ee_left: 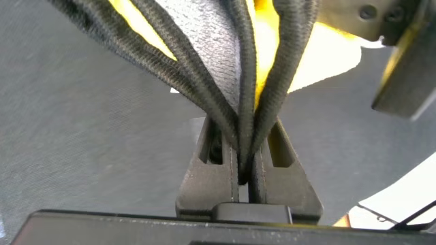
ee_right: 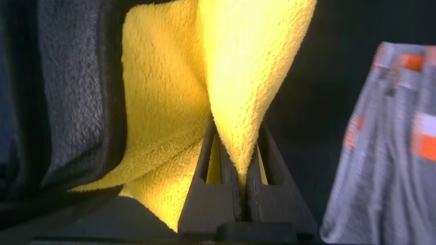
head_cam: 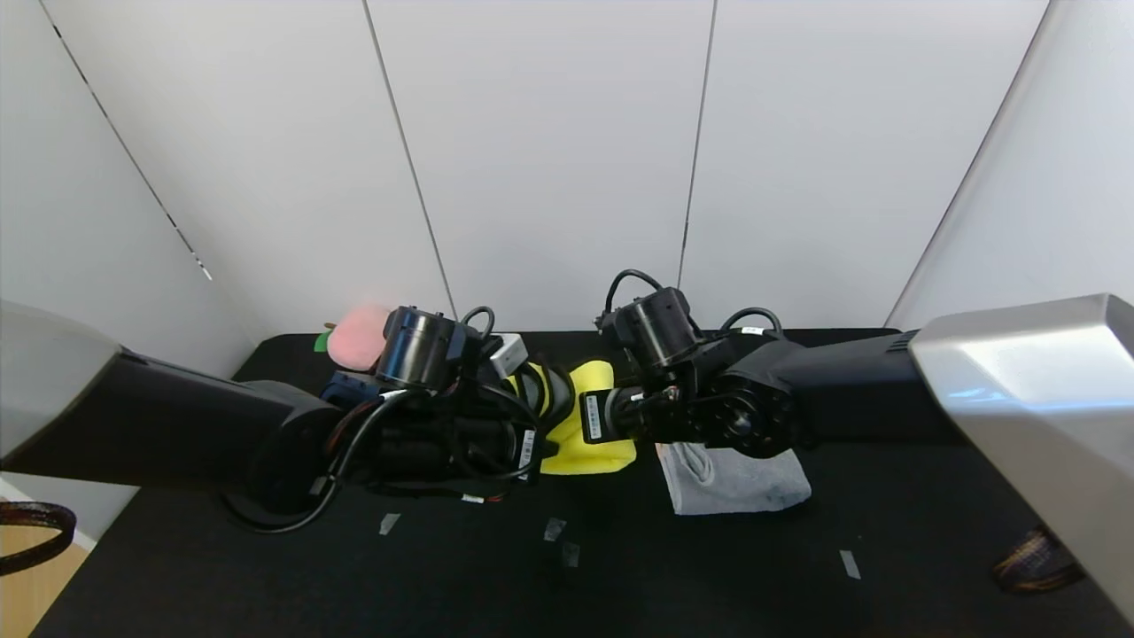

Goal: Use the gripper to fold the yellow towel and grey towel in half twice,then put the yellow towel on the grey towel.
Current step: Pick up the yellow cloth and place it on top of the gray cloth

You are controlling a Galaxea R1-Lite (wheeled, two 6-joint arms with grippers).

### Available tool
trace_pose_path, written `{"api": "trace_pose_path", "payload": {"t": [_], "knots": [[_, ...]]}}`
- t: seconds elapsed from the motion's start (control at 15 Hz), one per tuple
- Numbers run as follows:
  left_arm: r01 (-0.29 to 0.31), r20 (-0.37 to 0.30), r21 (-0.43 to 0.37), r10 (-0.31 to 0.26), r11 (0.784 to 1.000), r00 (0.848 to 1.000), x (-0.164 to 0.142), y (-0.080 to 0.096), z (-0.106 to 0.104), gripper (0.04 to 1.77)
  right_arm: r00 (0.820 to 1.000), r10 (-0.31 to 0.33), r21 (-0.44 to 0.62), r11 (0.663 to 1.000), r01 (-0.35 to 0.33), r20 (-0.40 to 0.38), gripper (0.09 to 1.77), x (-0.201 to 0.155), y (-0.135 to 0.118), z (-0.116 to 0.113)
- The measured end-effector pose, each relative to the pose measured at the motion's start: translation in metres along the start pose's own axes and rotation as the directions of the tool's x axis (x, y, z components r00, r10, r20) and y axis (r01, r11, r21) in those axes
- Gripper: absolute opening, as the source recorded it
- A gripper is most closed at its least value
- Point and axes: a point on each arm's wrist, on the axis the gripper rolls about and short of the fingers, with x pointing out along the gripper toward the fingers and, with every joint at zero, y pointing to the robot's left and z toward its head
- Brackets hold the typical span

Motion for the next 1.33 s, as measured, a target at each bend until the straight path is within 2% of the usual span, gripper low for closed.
{"api": "trace_pose_path", "payload": {"t": [0.2, 0.73, 1.13, 1.33], "knots": [[-0.008, 0.001, 0.038, 0.008, 0.999, 1.000, 0.001, -0.024, 0.006, 0.21, 0.999, -0.047, 0.017, 0.999, 0.047, 0.015, 0.17, -0.019, -0.015, 0.004], [-0.006, 0.009, 0.123, 0.005, 0.992, 1.000, 0.008, -0.080, 0.025, 0.21, 0.991, -0.121, 0.065, 0.991, 0.118, 0.055, 0.17, -0.069, -0.057, 0.012], [-0.023, 0.007, 0.144, 0.023, 0.989, 1.000, 0.031, -0.122, 0.039, 0.21, 0.978, -0.201, 0.093, 0.976, 0.195, 0.058, 0.17, -0.090, -0.099, 0.016], [-0.037, -0.006, 0.157, 0.039, 0.987, 0.999, 0.049, -0.137, 0.043, 0.21, 0.968, -0.245, 0.121, 0.964, 0.238, 0.050, 0.17, -0.094, -0.120, 0.016]]}}
